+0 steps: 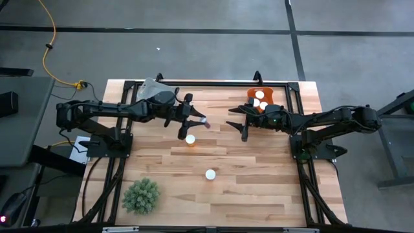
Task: Pick and place medicine bottles into bin by pill shape (circle, oval)
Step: Put the blue capsule bottle into the orange bin
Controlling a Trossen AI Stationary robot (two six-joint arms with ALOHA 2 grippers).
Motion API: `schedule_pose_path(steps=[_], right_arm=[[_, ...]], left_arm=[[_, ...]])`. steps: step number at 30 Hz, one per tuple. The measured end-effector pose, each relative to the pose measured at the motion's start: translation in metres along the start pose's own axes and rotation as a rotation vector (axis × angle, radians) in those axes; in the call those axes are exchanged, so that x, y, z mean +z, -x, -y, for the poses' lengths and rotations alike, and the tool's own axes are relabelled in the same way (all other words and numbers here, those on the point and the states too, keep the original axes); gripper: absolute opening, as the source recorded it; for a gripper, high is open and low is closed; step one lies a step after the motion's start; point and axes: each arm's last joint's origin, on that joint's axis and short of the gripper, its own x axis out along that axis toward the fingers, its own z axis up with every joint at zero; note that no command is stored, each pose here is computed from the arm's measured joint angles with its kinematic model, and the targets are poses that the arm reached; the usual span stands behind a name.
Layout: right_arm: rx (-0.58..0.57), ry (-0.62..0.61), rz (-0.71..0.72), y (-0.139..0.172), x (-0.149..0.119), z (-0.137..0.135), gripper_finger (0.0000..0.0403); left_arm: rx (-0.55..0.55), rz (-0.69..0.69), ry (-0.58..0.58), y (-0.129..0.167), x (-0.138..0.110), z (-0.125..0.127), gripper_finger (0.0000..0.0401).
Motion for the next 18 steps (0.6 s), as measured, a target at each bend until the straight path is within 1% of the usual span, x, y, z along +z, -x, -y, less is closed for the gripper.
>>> schedule_pose_path(steps=[11,18], right_arm=[[0.000,0.002,-0.017,0.0000,-0.0016,-0.0002,0.0245],[0.000,-0.005,-0.019,0.0000,-0.0018,-0.0002,0.0245]], left_arm=[[0.000,-0.001,-0.029,0.0000,-0.0001,0.0000,0.0115],[-0.003,-0.002,-0.023,-0.0010,-0.0005,0.0005,0.0115]])
